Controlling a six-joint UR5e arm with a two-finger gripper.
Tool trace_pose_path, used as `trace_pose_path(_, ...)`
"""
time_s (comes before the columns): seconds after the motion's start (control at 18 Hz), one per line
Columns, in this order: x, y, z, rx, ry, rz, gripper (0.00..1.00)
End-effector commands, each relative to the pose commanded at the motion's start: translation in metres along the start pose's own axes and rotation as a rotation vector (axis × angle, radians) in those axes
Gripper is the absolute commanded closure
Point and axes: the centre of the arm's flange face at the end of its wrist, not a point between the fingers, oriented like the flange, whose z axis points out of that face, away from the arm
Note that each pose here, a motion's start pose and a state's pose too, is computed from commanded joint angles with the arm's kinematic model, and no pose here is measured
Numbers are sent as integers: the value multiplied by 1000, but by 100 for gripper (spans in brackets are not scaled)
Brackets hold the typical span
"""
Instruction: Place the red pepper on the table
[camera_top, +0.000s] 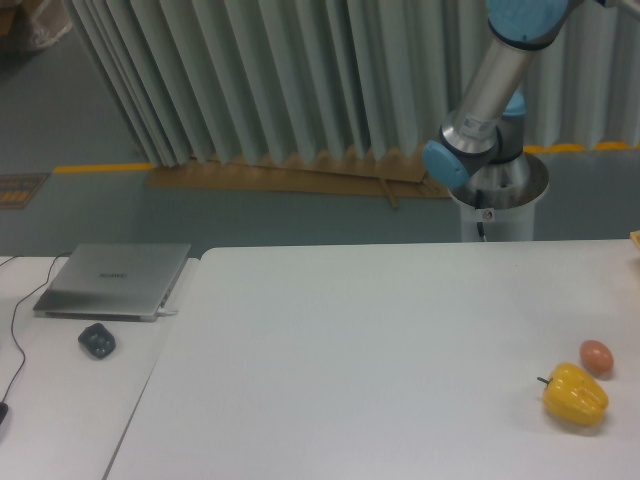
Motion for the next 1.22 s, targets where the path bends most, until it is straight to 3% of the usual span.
trace_pose_path(0.06,1,1,0,0,0,0,0)
trace_pose_path(0.17,1,0,-3,-5,-1,5,24)
trace_pose_path(0.33,2,1,-5,-8,-2,5,42)
trace_pose_path(0.89,4,-4,-11,-9,0,2,45)
trace_pose_path(1.22,8,-19,-35,0,8,1,45)
